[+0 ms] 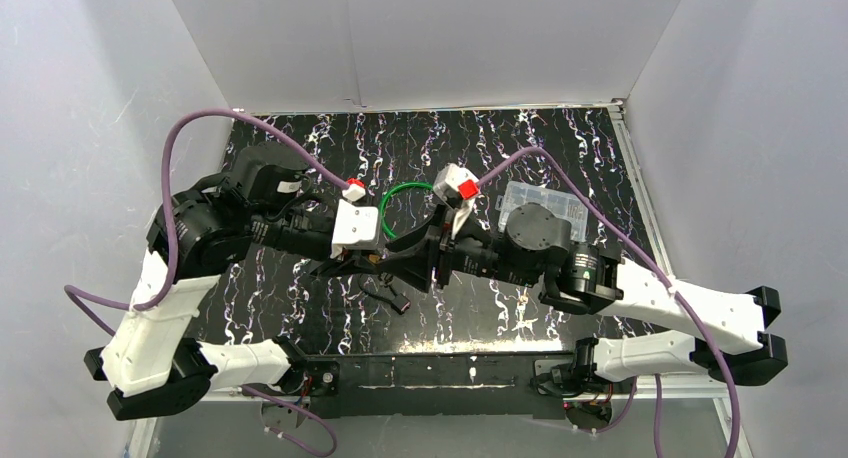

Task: Unlock with the key
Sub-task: Unlock the lock.

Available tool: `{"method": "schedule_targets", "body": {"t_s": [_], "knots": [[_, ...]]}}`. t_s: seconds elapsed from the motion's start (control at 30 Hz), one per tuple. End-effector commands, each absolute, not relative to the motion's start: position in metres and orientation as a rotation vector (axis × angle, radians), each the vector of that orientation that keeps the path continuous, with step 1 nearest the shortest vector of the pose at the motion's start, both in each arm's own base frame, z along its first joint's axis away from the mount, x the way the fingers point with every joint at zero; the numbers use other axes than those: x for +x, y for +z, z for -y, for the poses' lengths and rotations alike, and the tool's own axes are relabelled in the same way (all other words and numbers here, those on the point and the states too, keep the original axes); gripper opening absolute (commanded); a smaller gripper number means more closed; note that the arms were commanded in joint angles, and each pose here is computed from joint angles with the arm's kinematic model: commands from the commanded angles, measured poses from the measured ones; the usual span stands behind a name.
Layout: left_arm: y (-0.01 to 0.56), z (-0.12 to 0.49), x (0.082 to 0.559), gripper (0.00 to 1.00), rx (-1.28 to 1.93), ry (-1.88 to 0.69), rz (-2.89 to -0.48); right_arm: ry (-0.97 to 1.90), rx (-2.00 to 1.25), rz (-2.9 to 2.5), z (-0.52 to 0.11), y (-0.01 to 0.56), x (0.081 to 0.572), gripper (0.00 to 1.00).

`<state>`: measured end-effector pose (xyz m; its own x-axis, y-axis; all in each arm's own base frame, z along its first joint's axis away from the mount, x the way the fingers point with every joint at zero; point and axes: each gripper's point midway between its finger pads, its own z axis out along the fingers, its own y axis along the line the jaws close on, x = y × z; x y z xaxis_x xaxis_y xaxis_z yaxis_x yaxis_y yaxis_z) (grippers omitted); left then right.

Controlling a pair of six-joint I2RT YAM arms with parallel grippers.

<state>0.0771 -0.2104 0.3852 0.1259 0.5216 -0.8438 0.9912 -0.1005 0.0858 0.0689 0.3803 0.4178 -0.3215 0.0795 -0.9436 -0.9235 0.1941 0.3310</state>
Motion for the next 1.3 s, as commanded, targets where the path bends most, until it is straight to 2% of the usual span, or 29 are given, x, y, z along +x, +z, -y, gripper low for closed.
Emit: {"method": "schedule_targets", "body": {"t_s": [0.0,0.13,0.27,0.4,0.5,0.73,0.83,0.87,0.9,0.97,1.0,1.03,1.07,1.1,1.13,1.27], "knots": [[0.398,0.218,0.074,0.15,1.702,-0.902,-1.407,1.303,-0.756,-1.341,-0.364,0.452,0.076,0.49],[0.398,0.219,0.076,0.05,1.697,-0.900,-1.415,1.304,-0.795,-1.313,-0.366,0.454,0.072,0.46],[0.398,0.219,0.075,0.03,1.706,-0.905,-1.418,1.303,-0.808,-1.307,-0.370,0.456,0.071,0.40],[0.398,0.218,0.075,0.04,1.706,-0.902,-1.421,1.304,-0.817,-1.298,-0.374,0.459,0.071,0.22],[0.398,0.217,0.075,0.05,1.703,-0.898,-1.429,1.297,-0.824,-1.300,-0.375,0.457,0.071,0.03],[0.400,0.217,0.078,0.08,1.692,-0.882,-1.428,1.273,-0.834,-1.333,-0.372,0.451,0.073,0.01],[0.401,0.218,0.079,0.14,1.685,-0.879,-1.426,1.259,-0.832,-1.343,-0.368,0.448,0.074,0.01],[0.401,0.218,0.080,0.16,1.681,-0.874,-1.430,1.257,-0.833,-1.343,-0.368,0.448,0.074,0.01],[0.402,0.218,0.082,0.23,1.673,-0.864,-1.429,1.256,-0.832,-1.344,-0.367,0.448,0.075,0.01],[0.403,0.218,0.086,0.45,1.647,-0.844,-1.434,1.257,-0.830,-1.345,-0.366,0.448,0.074,0.01],[0.404,0.219,0.088,0.48,1.638,-0.834,-1.429,1.257,-0.829,-1.345,-0.365,0.447,0.074,0.01],[0.405,0.218,0.089,0.55,1.629,-0.825,-1.425,1.259,-0.824,-1.344,-0.365,0.448,0.074,0.01],[0.405,0.218,0.091,0.72,1.617,-0.816,-1.428,1.259,-0.818,-1.346,-0.364,0.448,0.075,0.01],[0.405,0.218,0.092,0.83,1.609,-0.811,-1.432,1.259,-0.812,-1.346,-0.364,0.448,0.075,0.01],[0.404,0.218,0.093,0.89,1.606,-0.806,-1.437,1.256,-0.809,-1.347,-0.363,0.448,0.076,0.01],[0.397,0.212,0.095,0.98,1.585,-0.776,-1.478,1.238,-0.805,-1.359,-0.360,0.446,0.078,0.01]]}}
